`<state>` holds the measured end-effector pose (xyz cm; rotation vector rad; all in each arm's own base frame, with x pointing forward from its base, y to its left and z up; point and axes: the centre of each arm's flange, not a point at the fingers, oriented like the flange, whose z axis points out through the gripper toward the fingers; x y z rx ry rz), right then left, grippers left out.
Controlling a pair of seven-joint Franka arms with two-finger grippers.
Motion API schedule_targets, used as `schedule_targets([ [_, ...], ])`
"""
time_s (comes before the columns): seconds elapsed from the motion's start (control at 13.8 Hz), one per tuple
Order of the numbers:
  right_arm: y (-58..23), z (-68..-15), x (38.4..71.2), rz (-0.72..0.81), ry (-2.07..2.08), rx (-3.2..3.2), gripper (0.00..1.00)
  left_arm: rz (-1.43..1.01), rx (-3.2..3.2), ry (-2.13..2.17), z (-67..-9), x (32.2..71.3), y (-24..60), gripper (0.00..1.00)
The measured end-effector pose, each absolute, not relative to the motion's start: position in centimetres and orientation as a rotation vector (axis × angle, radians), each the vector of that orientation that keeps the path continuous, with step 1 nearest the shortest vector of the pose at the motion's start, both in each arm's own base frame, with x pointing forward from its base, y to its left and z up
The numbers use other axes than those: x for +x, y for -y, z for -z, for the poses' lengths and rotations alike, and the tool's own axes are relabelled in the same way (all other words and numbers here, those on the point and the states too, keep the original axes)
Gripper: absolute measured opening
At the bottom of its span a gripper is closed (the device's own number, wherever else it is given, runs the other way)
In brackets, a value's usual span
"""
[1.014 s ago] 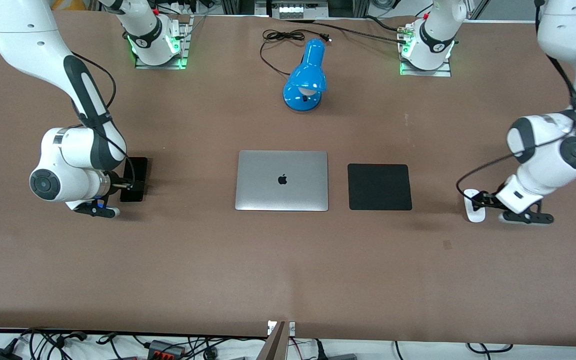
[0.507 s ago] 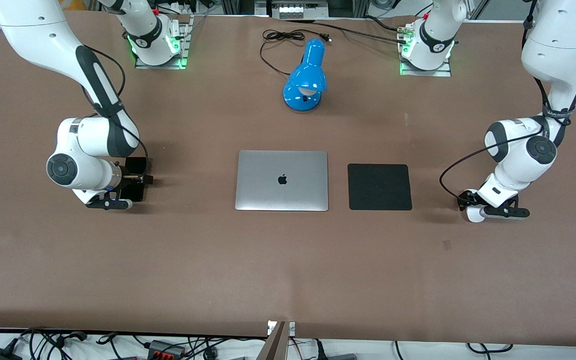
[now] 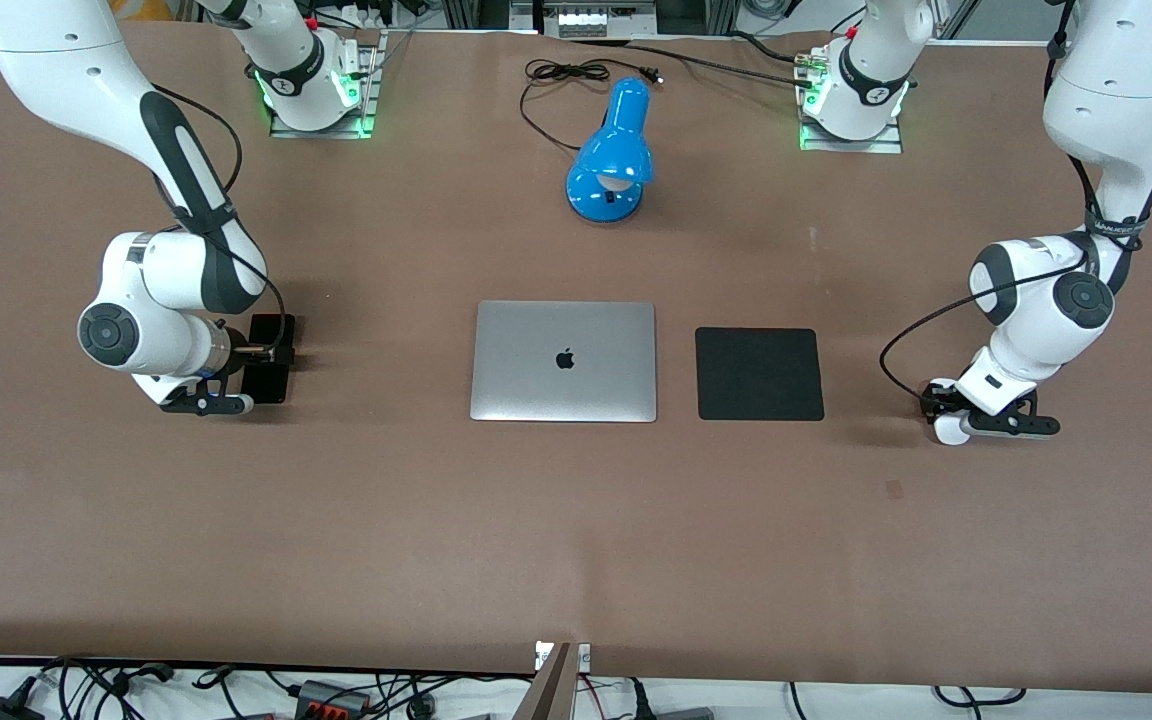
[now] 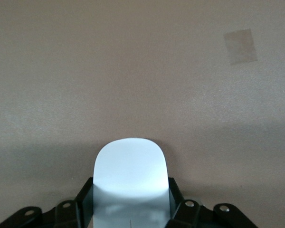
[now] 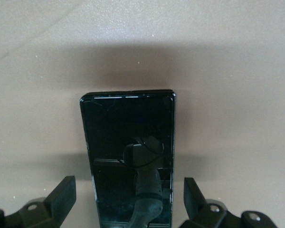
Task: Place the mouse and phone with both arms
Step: 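Close the right gripper on the phone while the left gripper grasps the mouse, then carry the phone toward the laptop while the left gripper carries mouse to pad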
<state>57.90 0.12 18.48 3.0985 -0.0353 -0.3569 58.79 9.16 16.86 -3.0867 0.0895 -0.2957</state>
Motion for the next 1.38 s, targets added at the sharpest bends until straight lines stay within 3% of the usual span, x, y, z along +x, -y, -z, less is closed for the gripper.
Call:
schedule_targets([
  [0.36,1.3,-18.0,57.5,0.361,0.075,3.1,1.0,0.218,-3.102,-0.096,-19.8,60.4,-9.1,0.62],
  [0.87,0.6,-17.7,57.3,0.364,0.086,3.098,1.0,-0.135,-3.135,-0.133,-33.9,66.1,-7.6,0.62],
  [1.16,0.4,-17.1,57.3,0.365,0.085,3.097,1.0,-0.294,-3.119,-0.082,-41.7,66.9,-1.4,0.62],
  [1.38,0.4,-16.6,57.2,0.366,0.086,3.096,1.0,-0.302,-3.104,-0.048,-43.9,66.3,5.9,0.62],
])
